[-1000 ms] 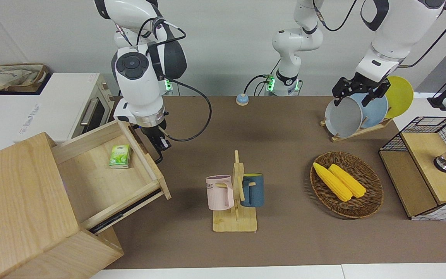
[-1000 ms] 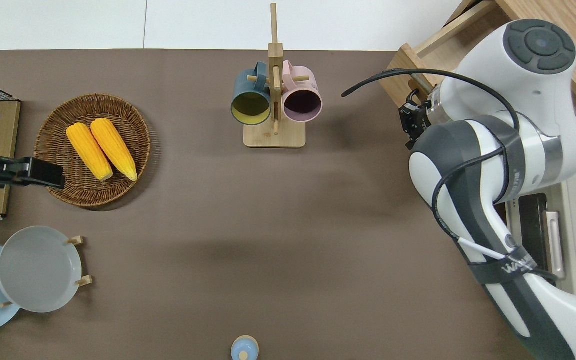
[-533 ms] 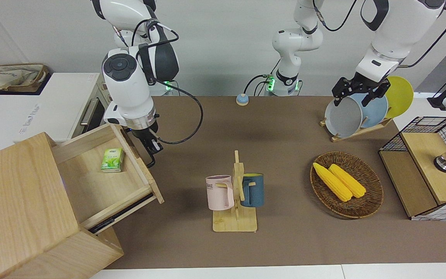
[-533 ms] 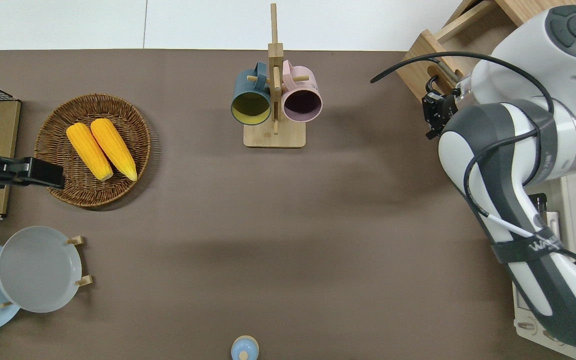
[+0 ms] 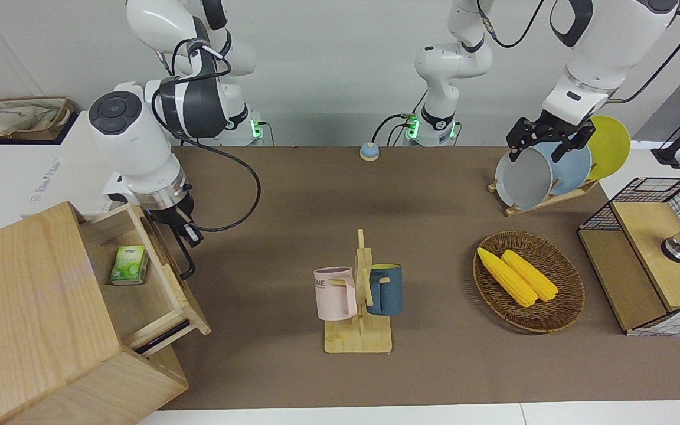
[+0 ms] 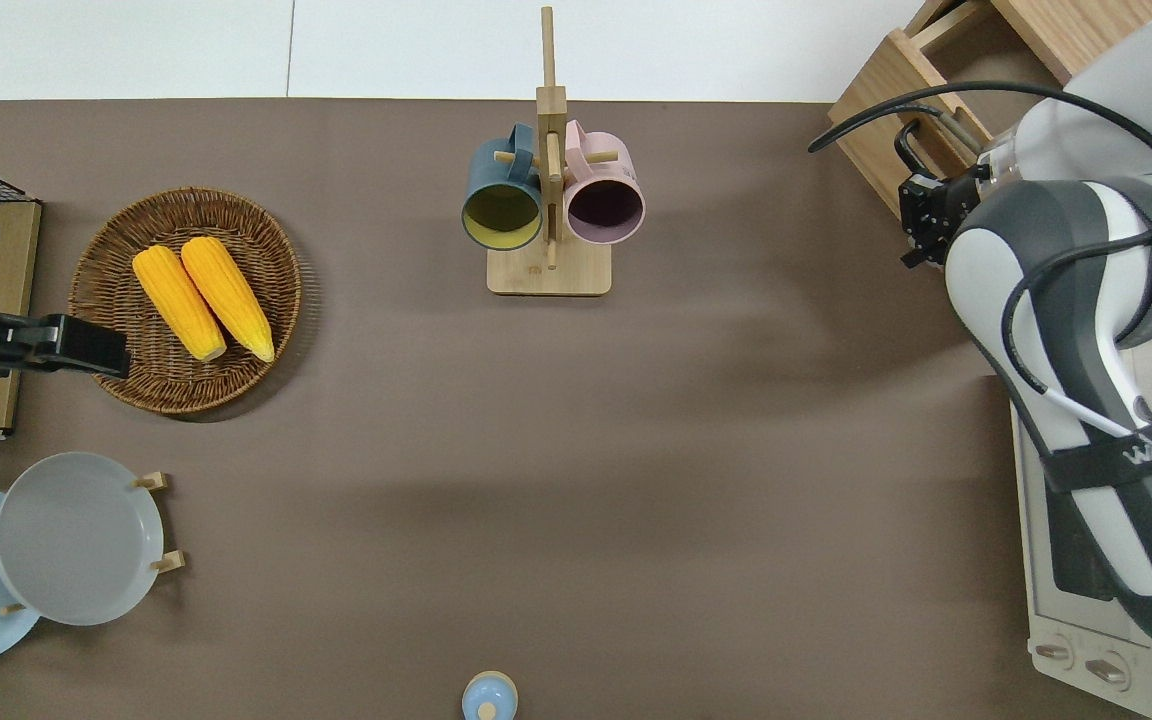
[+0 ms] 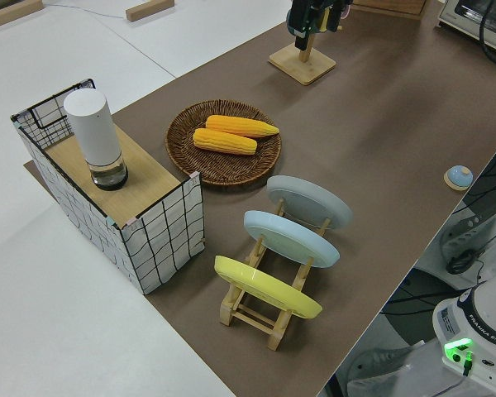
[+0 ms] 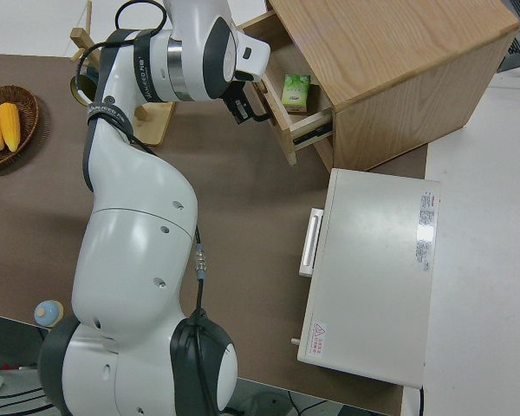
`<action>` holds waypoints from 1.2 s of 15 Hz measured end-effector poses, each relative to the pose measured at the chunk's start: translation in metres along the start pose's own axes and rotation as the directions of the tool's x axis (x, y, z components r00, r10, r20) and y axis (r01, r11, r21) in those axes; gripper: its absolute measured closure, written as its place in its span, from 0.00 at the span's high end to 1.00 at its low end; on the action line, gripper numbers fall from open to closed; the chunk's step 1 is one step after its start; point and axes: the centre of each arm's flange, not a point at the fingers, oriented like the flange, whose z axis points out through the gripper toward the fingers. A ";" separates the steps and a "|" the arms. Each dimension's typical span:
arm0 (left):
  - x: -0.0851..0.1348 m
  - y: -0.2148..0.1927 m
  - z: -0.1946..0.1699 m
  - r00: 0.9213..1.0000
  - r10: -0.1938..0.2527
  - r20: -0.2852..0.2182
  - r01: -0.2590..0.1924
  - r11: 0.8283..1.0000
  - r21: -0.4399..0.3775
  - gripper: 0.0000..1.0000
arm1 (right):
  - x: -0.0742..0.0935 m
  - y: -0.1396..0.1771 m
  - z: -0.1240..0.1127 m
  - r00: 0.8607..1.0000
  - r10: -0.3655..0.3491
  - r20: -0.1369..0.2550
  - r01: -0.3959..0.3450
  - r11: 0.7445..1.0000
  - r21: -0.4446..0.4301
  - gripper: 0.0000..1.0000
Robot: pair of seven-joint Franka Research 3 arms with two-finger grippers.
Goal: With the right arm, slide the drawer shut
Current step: 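Press the right gripper against the drawer until it sits flush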
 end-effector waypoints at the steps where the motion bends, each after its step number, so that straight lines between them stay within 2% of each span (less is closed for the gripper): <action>1: 0.000 0.000 0.000 1.000 0.000 0.000 0.000 1.000 0.000 1.00 | 0.005 0.003 0.003 1.000 -0.006 0.003 0.006 1.000 -0.003 0.01; 6: 0.000 0.000 0.000 1.000 0.000 0.000 0.000 1.000 0.000 1.00 | 0.032 0.018 0.006 1.000 0.005 0.003 -0.005 1.000 -0.002 0.01; 8: 0.000 0.000 0.000 1.000 0.000 0.000 0.000 1.000 0.000 1.00 | 0.041 0.023 0.006 1.000 -0.007 -0.015 0.007 1.000 -0.013 0.01; 11: 0.000 0.000 0.000 1.000 0.000 0.000 0.000 1.000 0.000 1.00 | 0.049 0.027 0.008 0.998 -0.028 -0.051 0.026 0.999 -0.045 0.01; 16: 0.000 0.000 0.000 1.000 0.000 0.000 0.000 1.000 0.000 1.00 | 0.065 0.034 0.007 0.997 -0.039 -0.073 0.035 0.998 -0.053 0.01; 18: 0.000 0.000 0.000 1.000 0.000 0.000 0.000 1.000 0.000 1.00 | 0.069 0.037 0.007 0.996 -0.053 -0.067 0.049 0.997 -0.054 0.01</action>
